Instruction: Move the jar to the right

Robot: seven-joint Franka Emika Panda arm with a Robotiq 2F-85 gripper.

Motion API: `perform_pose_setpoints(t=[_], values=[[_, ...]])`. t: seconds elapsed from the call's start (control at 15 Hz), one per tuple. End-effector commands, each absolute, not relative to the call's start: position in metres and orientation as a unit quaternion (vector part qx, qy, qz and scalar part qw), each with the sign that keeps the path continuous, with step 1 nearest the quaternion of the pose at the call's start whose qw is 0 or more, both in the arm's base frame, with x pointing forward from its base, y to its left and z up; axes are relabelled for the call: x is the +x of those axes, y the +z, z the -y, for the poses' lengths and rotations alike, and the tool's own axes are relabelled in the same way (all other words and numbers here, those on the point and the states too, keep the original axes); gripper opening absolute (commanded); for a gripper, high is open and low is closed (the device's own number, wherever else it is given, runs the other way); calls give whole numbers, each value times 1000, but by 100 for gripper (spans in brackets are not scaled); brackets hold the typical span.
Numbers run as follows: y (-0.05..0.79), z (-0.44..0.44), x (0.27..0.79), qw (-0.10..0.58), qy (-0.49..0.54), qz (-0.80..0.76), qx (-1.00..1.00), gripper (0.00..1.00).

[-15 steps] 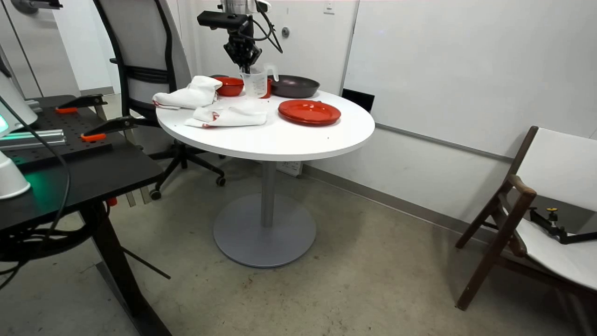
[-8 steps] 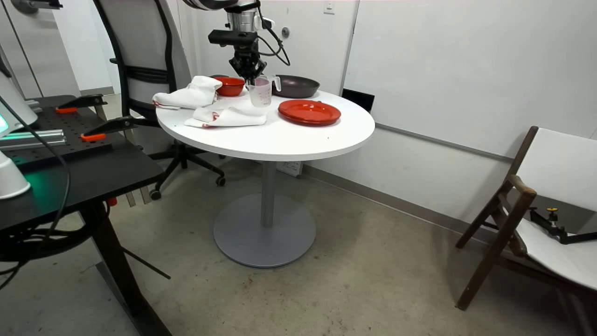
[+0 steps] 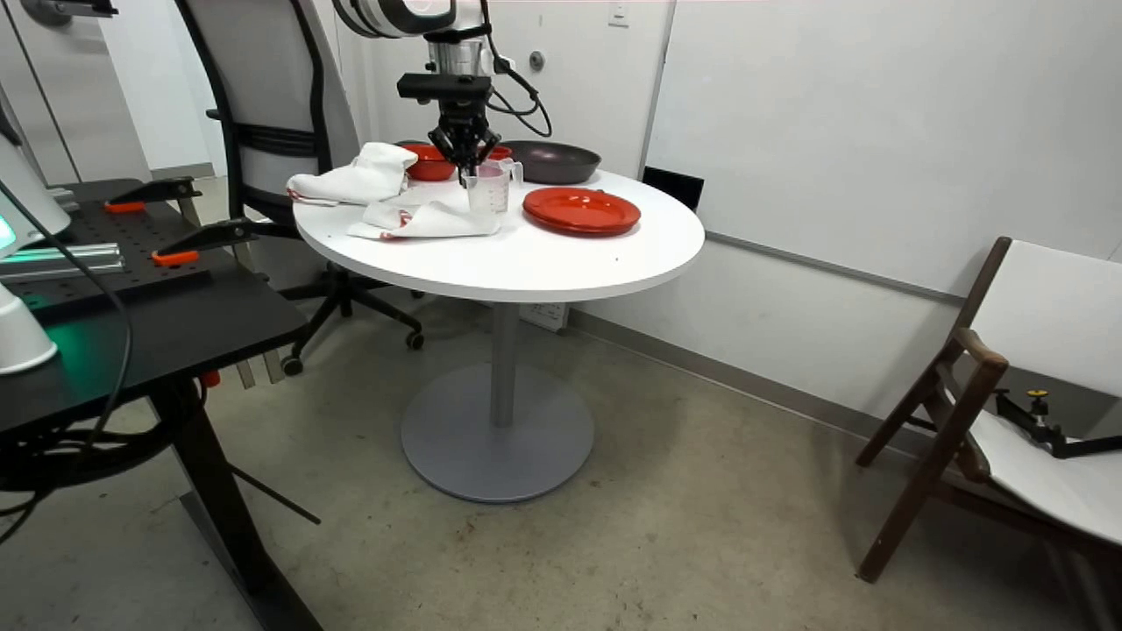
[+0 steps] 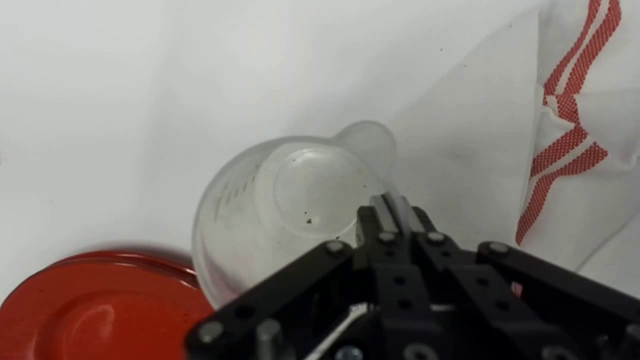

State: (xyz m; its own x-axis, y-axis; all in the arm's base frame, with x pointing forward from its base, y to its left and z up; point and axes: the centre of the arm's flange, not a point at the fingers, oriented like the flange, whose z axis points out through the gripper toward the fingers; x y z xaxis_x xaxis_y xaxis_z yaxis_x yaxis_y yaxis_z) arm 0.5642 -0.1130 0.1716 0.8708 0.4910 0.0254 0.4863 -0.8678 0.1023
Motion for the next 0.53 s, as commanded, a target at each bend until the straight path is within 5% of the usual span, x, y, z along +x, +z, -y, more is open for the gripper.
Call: perform_pose_setpoints(t=[0.0, 0.47], values=[[174, 108, 574, 58, 0, -282, 958, 1], [166, 140, 559, 73, -30, -281, 956, 1]])
